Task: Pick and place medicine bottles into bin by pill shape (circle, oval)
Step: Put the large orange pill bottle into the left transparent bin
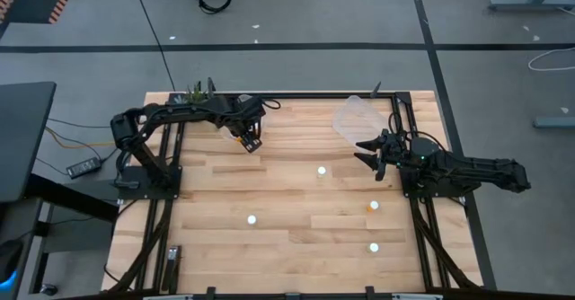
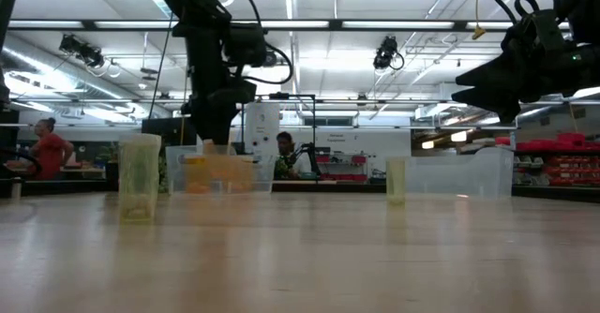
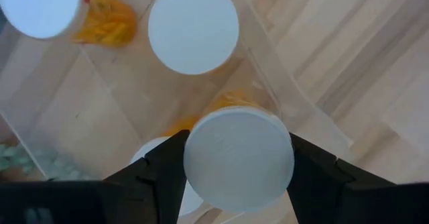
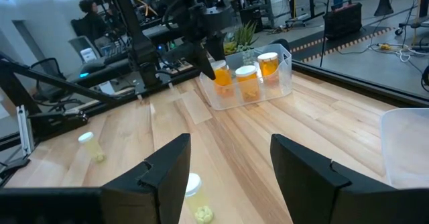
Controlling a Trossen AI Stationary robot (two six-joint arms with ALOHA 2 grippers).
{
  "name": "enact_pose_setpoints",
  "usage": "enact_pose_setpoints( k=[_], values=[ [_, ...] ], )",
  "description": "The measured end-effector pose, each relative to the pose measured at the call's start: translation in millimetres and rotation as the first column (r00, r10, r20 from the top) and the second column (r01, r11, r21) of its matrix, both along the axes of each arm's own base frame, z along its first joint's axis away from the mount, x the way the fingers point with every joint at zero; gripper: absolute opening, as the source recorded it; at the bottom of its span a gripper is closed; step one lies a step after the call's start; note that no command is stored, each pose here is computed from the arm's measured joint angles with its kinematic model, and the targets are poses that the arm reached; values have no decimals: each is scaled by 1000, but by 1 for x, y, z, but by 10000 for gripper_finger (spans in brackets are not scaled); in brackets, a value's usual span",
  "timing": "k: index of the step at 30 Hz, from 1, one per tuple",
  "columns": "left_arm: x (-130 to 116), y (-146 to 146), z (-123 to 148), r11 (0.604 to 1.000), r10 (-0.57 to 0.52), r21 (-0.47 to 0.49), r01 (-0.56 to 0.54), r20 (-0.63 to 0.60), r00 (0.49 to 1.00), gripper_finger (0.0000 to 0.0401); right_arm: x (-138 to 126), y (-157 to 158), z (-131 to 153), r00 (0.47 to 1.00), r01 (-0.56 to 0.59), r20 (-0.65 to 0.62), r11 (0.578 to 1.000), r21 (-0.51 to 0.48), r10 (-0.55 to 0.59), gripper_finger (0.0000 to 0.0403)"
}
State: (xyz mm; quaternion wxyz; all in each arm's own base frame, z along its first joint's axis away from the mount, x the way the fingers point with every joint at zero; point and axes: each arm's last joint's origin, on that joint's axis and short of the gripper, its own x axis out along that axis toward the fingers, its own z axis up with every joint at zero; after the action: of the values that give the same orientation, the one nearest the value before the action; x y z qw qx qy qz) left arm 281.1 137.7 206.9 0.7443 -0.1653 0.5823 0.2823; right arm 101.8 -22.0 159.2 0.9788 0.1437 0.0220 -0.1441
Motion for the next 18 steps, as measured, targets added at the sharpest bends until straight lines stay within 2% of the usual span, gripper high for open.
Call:
enact_pose_setpoints(
  k=[9, 18],
  values=[
    [-1, 2, 0, 1000, 10, 23, -9, -15, 1000, 217, 0, 0, 0, 1000, 0, 0, 1000, 0, 0, 214],
    [1, 2, 1, 1000, 13, 5, -13, 24, 1000, 221, 0, 0, 0, 1000, 0, 0, 1000, 0, 0, 214]
  ],
)
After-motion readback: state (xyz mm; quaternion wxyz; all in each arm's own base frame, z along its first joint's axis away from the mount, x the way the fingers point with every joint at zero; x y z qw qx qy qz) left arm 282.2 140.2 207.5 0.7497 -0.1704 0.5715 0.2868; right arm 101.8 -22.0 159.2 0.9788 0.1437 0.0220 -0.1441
